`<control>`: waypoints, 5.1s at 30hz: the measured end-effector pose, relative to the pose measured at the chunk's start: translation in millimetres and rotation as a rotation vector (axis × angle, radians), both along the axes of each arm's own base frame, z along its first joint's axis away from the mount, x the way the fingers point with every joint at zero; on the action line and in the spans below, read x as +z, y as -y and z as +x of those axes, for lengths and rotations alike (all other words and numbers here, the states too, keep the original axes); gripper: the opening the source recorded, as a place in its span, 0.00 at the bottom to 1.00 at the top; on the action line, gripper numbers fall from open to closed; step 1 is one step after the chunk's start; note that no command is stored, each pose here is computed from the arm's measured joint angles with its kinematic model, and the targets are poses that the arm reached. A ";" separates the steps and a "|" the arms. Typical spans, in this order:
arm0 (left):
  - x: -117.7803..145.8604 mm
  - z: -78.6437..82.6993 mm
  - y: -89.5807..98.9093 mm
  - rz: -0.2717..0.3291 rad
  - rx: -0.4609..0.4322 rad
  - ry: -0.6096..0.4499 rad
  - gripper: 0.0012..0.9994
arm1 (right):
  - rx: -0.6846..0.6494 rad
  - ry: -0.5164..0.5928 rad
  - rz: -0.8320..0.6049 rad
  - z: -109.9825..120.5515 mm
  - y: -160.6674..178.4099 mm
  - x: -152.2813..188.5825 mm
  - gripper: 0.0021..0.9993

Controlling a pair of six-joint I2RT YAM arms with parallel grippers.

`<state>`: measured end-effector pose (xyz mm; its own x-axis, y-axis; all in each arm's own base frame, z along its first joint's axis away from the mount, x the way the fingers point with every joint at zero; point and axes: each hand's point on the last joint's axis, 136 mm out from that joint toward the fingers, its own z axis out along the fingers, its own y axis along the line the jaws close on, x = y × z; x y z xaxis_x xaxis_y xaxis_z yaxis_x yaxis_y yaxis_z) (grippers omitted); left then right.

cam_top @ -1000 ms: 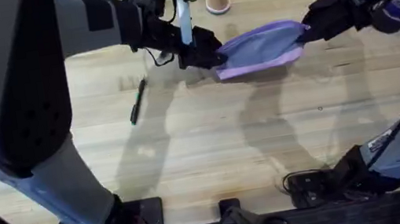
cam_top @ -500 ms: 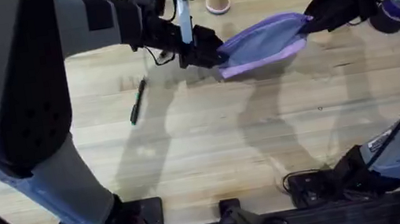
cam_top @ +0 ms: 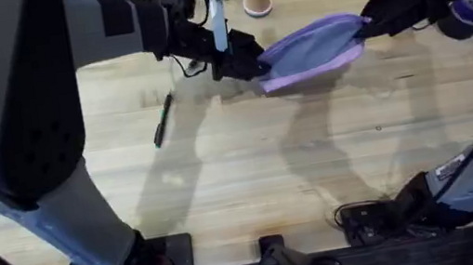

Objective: Unzip the bag, pick up the pens from the table one at a time and place them inside, then zip the bag closed.

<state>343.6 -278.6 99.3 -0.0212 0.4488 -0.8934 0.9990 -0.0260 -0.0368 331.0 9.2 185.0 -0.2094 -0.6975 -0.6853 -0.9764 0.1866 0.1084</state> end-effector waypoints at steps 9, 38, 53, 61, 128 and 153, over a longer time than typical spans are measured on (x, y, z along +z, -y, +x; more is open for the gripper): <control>6.1 -3.9 5.1 -0.031 -0.025 -0.002 0.04 | 0.001 0.089 -0.031 -8.3 -3.0 27.8 0.03; 6.2 -2.9 5.0 -0.027 -0.022 0.001 0.04 | 0.006 0.104 -0.043 -7.3 -2.9 28.1 0.03; -8.6 8.2 -5.6 0.065 0.041 0.018 0.04 | 0.011 0.057 0.018 8.5 -8.1 5.1 0.99; -8.6 8.1 -5.5 0.065 0.040 0.018 0.04 | 0.008 0.050 0.031 7.2 -9.8 6.6 1.00; -8.3 7.9 -5.3 0.063 0.039 0.017 0.04 | -0.160 0.135 -0.060 -32.5 101.8 16.1 1.00; -8.3 7.9 -5.3 0.063 0.039 0.017 0.04 | 0.009 0.025 -0.022 -11.6 64.3 -29.0 1.00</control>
<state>351.5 -273.3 91.0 -0.0247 0.5035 -0.8636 0.9997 0.0148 -0.0199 319.5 -55.1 156.1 -0.1858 -0.7141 -0.6749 -0.9805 0.1798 0.0797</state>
